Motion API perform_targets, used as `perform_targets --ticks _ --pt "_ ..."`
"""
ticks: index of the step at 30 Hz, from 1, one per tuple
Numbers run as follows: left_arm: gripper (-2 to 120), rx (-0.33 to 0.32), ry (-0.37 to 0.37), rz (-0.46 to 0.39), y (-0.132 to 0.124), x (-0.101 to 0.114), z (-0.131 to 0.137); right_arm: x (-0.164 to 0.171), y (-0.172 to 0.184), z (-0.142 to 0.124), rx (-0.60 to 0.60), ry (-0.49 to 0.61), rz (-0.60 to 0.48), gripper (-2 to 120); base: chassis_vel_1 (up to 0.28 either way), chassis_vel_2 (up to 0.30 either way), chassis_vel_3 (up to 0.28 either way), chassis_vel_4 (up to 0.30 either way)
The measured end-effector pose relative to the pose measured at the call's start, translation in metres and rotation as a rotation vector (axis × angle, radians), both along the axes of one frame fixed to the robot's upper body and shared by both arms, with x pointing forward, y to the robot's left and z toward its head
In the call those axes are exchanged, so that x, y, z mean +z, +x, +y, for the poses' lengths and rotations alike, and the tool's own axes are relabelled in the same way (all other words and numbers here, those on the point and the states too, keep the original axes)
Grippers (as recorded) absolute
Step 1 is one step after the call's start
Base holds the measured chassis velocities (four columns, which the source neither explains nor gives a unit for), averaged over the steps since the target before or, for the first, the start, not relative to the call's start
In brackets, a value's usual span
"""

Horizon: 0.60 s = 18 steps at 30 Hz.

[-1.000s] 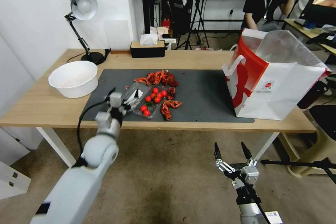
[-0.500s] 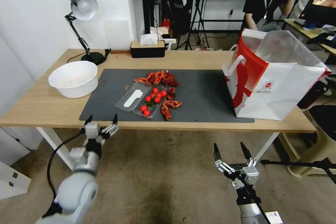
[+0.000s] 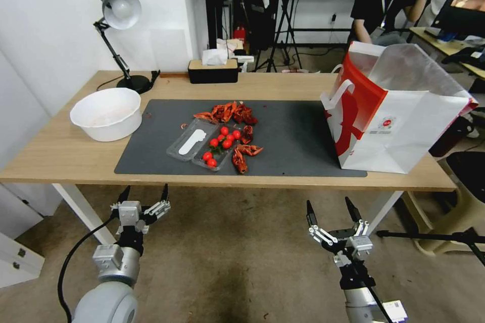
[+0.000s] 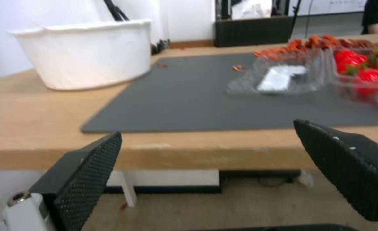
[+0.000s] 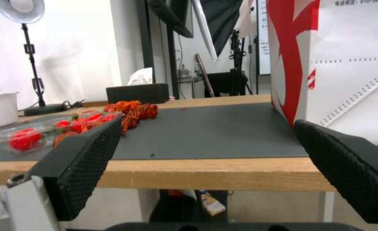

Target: Pick up the trash from the table and place it into the takeout bag.

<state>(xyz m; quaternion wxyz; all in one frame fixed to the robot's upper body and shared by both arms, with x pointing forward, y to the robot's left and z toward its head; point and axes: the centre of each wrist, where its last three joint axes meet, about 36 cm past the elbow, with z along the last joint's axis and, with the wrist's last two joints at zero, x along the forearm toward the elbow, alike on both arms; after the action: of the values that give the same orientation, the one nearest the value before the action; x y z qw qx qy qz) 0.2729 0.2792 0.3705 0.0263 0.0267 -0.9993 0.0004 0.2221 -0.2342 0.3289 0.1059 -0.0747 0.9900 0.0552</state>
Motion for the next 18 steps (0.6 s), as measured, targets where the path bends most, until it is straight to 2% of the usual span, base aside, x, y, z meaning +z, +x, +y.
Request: perform_targets --ticks 18 --pt "100 0.005 -0.009 -0.005 0.0017 0.0005 0.0014 0.0014 0.0020 0.0010 0.001 0.015 0.007 100 0.000 0.000 0.000 0.000"
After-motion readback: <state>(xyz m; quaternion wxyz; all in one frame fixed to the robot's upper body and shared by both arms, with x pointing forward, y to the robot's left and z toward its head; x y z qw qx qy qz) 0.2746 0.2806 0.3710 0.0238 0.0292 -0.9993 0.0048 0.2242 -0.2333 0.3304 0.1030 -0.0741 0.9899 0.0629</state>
